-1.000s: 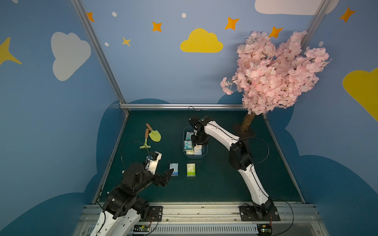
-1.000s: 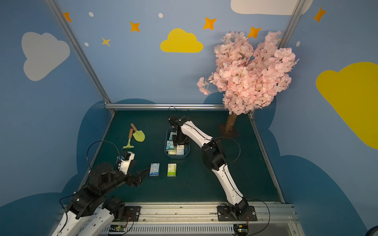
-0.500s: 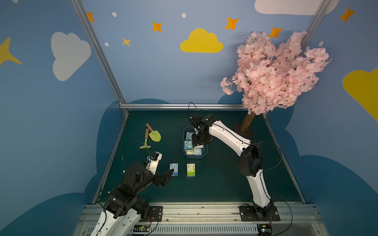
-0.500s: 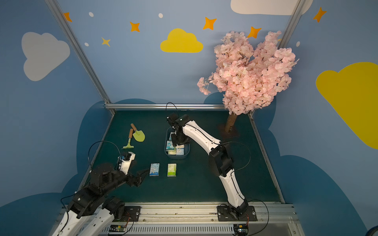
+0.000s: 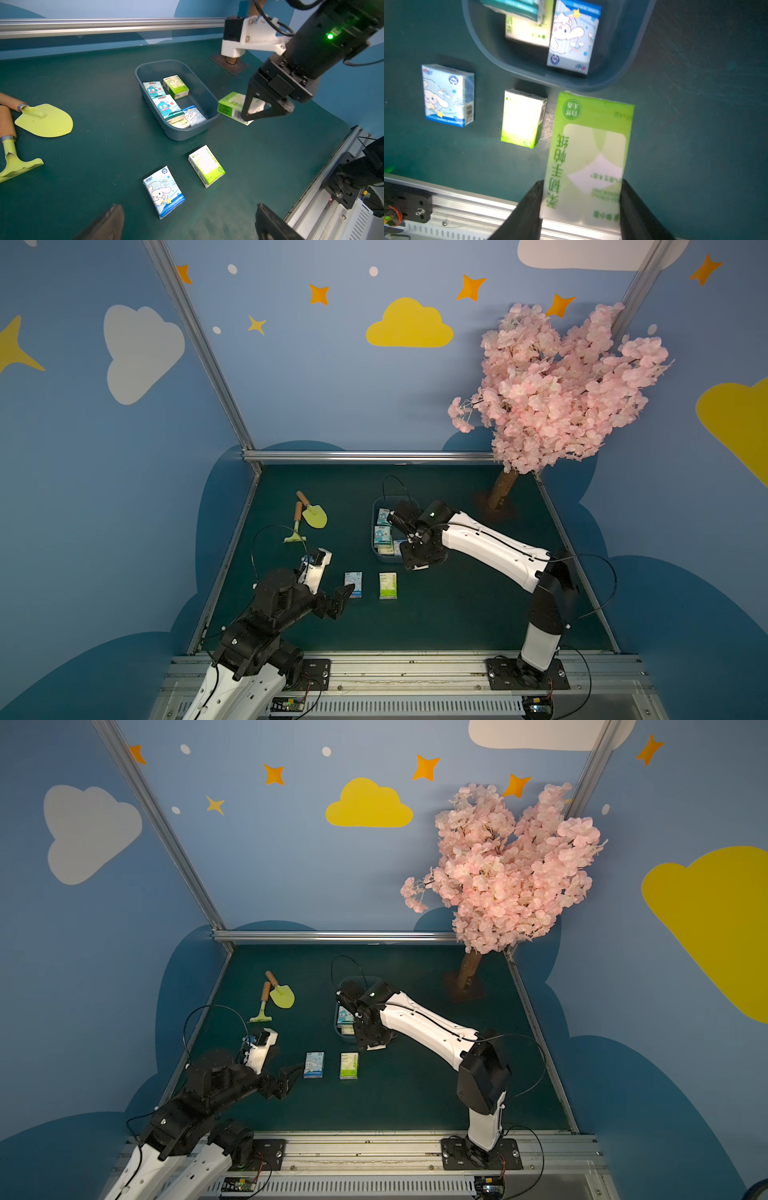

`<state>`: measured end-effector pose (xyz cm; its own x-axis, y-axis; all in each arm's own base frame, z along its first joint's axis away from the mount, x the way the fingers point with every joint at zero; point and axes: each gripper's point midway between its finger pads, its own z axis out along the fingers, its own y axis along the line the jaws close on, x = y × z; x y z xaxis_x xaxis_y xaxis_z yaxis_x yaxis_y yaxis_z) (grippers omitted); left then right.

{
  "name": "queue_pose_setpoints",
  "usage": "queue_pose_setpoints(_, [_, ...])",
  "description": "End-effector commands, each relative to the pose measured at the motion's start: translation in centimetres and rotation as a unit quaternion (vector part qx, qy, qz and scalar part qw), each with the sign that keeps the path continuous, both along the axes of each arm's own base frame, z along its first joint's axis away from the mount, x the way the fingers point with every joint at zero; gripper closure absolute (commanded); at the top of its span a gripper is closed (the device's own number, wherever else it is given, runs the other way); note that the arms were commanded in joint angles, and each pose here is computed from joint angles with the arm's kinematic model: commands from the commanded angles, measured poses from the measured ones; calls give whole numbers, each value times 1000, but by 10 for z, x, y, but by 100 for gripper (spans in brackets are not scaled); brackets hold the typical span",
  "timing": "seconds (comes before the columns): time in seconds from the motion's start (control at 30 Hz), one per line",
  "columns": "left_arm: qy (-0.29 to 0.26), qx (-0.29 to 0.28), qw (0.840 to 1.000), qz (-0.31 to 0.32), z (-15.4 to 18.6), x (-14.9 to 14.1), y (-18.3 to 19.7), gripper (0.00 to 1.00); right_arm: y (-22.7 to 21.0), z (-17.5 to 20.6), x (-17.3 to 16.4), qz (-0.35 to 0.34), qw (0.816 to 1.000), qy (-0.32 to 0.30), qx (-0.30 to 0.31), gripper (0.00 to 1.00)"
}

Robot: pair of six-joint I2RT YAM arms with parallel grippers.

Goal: Take the pocket tissues out of the storage box
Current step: Pick up the pocket tissues from the storage box, then place the pocket tissues at the center of the board.

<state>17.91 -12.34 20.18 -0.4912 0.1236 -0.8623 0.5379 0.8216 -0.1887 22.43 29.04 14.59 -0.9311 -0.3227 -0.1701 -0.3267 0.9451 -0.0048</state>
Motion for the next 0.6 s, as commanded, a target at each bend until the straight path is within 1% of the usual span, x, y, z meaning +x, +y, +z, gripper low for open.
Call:
queue_pose_setpoints(0.0, [-8, 3, 1000, -5, 0, 2, -1, 0, -12, 1, -11, -30, 999, -11, -5, 44])
queue_pose_setpoints(0.23, [-6, 4, 1000, -5, -1, 2, -1, 0, -23, -20, -31, -37, 999, 4, -22, 44])
queue_pose_setpoints(0.3, [-5, 5, 1000, -5, -1, 3, -1, 0, -25, -27, -33, -40, 999, 6, -25, 44])
queue_pose_setpoints(0.47, [-6, 6, 1000, -5, -1, 3, -1, 0, -24, -44, -31, -47, 999, 1, -9, 44])
queue_pose_setpoints(0.57, [-4, 7, 1000, -4, -2, 3, -1, 0, -22, -54, -30, -40, 999, 6, -12, 44])
